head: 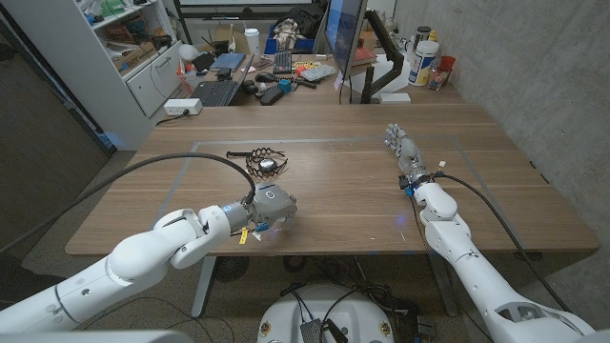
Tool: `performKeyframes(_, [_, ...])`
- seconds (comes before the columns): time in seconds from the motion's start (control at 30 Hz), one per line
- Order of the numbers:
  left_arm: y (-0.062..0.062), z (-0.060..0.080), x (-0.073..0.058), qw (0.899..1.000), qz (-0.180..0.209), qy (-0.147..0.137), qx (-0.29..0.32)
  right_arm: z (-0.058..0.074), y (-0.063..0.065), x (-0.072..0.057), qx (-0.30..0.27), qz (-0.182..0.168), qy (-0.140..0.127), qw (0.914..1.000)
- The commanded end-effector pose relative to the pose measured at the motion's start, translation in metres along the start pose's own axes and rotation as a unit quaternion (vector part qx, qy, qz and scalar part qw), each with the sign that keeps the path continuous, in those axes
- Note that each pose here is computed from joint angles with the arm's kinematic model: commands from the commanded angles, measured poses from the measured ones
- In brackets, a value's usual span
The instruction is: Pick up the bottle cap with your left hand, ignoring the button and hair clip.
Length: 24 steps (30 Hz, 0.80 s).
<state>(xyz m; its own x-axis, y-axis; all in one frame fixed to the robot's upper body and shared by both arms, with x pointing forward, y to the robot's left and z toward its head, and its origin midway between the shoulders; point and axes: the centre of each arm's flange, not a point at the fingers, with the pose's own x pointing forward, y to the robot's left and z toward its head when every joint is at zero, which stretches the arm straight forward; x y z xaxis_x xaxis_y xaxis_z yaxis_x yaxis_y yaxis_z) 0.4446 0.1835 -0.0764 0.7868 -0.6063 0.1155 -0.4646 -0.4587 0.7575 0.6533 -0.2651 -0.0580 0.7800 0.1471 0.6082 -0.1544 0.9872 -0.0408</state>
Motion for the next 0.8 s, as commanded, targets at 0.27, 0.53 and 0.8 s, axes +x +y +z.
performKeyframes(0.27, [0.015,-0.007,-0.003,1.0,0.014,0.009,0.013,0.001,0.001,-0.003,-0.008,-0.002,-0.003,1.0])
performKeyframes(0.53, [0.02,-0.01,-0.005,1.0,0.02,0.014,0.018,0.002,0.001,-0.003,-0.012,-0.001,-0.004,0.9999])
performKeyframes(0.8, [0.025,-0.013,-0.006,0.999,0.027,0.018,0.024,0.002,0.002,-0.003,-0.012,-0.003,-0.005,0.9999])
